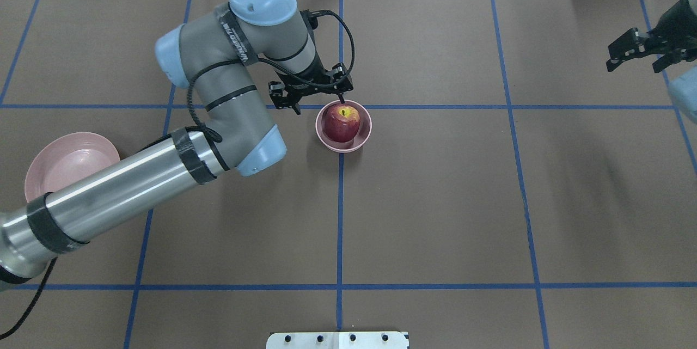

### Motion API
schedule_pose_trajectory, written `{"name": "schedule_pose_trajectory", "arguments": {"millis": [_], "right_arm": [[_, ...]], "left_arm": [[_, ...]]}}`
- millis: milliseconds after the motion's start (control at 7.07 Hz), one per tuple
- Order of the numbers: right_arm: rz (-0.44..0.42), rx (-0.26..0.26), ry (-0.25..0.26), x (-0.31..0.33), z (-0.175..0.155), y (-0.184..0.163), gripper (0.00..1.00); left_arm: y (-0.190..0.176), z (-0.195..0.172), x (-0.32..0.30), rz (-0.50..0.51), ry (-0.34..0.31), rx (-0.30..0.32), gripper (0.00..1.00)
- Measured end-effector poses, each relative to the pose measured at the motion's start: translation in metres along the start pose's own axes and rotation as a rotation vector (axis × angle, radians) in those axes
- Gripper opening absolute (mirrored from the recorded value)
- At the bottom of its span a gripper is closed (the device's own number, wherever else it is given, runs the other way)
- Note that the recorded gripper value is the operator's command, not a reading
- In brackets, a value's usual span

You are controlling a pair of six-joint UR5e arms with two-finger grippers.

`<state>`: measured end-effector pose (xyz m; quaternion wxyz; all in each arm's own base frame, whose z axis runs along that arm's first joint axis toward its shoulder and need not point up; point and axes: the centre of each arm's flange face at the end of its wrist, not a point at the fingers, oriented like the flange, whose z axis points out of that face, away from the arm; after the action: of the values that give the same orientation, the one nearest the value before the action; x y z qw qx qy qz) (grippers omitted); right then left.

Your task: Move apple from plate to bowl

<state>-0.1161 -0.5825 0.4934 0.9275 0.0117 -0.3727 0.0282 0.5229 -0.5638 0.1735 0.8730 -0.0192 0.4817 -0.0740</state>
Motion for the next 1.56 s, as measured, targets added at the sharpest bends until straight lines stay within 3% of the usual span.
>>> {"name": "schedule_pose_trajectory", "arguments": {"millis": [283, 708, 991, 1274, 1557], "right_arm": [[0.001, 0.004, 0.028, 0.071, -0.009, 0.01, 1.0], [-0.005, -0.023, 0.048, 0.144, -0.006, 0.04, 1.0], [-0.003, -0.042, 0.02, 0.164, -0.001, 0.057, 1.0], [-0.019, -0.037, 0.015, 0.173, -0.003, 0.064, 1.0], [-0.064, -0.032, 0.03, 0.199, -0.008, 0.077, 1.0]], "left_arm": [[-0.036, -0.057, -0.086, 0.102, -0.027, 0.077, 0.99], [-0.099, -0.159, -0.318, 0.253, -0.176, 0.169, 0.99], [-0.142, -0.213, -0.486, 0.277, -0.245, 0.138, 0.99], [-0.126, -0.247, -0.624, 0.436, -0.263, 0.08, 0.99], [-0.1, -0.242, -0.683, 0.44, -0.27, 0.043, 0.99]]}}
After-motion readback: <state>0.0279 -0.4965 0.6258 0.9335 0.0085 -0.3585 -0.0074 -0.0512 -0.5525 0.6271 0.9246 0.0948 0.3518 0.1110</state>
